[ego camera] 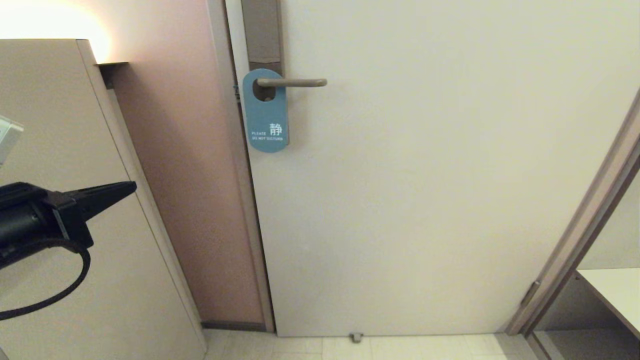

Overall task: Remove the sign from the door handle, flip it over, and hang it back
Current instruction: Take down the sign

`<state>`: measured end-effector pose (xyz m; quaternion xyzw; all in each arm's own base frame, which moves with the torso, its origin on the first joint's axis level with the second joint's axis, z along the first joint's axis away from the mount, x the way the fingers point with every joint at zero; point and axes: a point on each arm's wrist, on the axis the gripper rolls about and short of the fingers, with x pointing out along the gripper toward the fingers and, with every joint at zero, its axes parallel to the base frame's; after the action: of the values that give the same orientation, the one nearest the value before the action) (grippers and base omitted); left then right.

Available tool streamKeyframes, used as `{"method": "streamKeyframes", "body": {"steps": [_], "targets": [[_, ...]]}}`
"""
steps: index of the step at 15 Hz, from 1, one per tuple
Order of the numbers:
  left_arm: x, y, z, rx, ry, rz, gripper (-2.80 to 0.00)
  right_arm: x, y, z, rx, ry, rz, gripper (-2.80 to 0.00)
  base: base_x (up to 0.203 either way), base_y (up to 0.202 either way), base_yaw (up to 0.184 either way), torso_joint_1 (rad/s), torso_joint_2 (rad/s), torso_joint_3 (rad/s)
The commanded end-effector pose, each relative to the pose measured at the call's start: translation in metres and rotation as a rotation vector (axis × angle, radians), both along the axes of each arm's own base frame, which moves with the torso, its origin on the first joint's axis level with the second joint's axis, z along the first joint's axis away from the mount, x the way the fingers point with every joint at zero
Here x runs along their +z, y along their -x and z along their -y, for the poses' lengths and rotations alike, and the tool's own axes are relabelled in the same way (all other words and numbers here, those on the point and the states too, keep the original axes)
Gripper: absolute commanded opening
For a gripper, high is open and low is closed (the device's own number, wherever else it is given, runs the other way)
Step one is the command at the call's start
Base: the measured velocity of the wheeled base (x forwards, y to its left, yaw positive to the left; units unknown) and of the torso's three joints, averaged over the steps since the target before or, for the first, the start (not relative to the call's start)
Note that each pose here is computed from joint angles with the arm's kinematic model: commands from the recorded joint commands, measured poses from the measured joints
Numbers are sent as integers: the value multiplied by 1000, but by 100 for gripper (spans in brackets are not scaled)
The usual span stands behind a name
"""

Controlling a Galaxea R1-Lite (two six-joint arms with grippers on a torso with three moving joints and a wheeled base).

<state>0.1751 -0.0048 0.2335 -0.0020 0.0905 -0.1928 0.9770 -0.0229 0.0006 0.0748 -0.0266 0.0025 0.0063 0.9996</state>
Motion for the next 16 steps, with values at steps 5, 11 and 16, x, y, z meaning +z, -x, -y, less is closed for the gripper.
{"method": "streamKeyframes", "body": {"steps": [5,11,16], "targets": [[3,-49,-15,52,4,-42,-280,0,0,0,0,0,-1,-280,0,0,0,0,0,0],[-10,-93,-18,18,13,-106,-280,0,0,0,1,0,-1,-280,0,0,0,0,0,0],[-20,-123,-19,-22,9,-105,-280,0,0,0,1,0,-1,-280,0,0,0,0,0,0]]}}
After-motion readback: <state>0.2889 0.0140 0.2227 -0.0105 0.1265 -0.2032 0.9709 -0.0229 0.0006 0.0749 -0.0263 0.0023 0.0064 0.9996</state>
